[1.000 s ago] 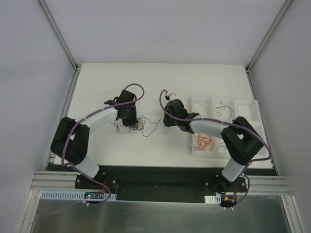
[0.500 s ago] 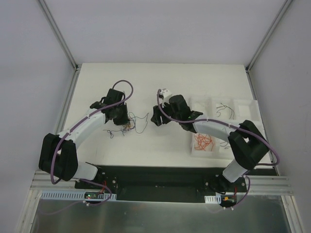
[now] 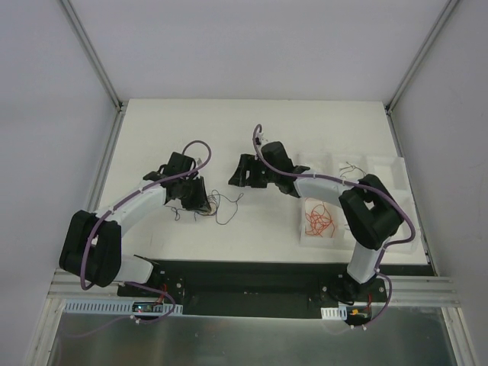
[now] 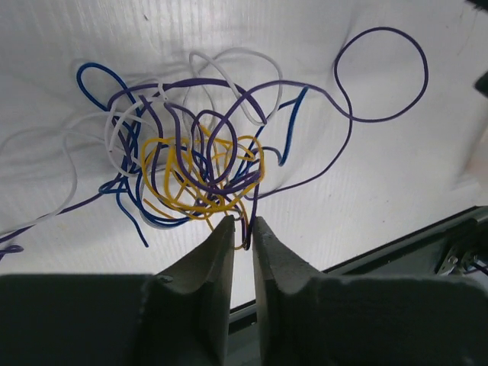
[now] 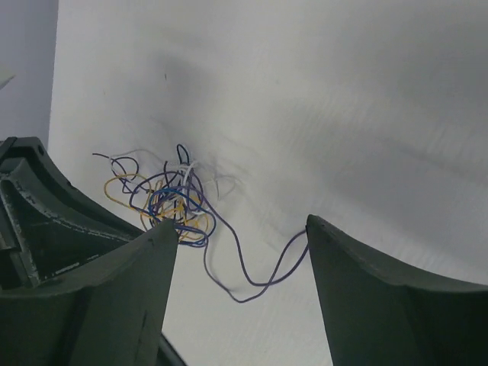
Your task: Untangle the cables
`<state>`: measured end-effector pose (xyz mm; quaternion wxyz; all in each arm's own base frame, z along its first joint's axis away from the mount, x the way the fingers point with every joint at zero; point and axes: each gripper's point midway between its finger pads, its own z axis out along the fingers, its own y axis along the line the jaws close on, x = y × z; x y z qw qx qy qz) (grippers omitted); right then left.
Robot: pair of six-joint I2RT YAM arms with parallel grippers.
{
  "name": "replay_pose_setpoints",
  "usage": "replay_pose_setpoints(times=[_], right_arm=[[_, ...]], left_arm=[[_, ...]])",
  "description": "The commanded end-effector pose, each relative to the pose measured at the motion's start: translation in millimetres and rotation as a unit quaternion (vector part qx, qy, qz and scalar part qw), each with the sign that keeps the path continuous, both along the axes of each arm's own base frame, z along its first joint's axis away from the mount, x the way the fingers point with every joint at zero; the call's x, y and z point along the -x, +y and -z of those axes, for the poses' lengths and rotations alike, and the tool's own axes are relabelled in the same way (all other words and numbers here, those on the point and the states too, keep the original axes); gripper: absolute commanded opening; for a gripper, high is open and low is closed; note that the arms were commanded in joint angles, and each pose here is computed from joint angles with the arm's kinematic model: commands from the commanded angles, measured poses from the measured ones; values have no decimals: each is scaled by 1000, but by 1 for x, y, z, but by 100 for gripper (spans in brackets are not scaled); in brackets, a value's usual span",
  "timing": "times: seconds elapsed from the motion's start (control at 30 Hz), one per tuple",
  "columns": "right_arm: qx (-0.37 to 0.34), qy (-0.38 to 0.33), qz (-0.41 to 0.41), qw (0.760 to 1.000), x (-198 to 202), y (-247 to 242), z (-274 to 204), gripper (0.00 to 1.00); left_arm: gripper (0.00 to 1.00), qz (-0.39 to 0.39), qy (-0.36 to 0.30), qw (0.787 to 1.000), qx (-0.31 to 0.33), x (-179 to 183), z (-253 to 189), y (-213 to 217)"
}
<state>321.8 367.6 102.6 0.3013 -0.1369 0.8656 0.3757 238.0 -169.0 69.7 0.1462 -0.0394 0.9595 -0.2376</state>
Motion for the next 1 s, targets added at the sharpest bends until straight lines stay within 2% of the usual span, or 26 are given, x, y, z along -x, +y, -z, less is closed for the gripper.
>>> replay_pose_setpoints(times=[0.0,0.03,0.17,0.3,0.47,0.63,0.8,0.87,0.93,0.97], right_arm=[[-91,180,109,973,24,14,10,69],[-88,187,121,971,28,10,13,68],[-49,175,154,971,34,-14,25,69],[-58,213,156,963,42,-9,29,68],[-42,212,191,957,49,-28,38,69],[-96,253,184,945,56,-6,35,61],[-127,282,193,931,59,7,38,59],[-152,297,199,922,55,15,39,54],[-176,304,203,914,50,22,41,39],[-183,303,209,911,47,23,44,36]], left_arm=[[20,8,-16,999,46,1,-9,-15],[25,13,-15,999,49,1,-9,-16],[60,13,-30,998,48,3,-15,-13],[74,-2,-50,999,18,-7,-20,-4],[75,5,-50,998,-23,-19,-18,-7],[60,5,-39,998,-56,-20,-3,-7],[61,7,-49,995,-82,-20,-1,-4],[61,5,-57,993,-100,-21,1,0],[61,2,-64,991,-121,-23,4,4],[62,-1,-64,990,-125,-24,6,5]])
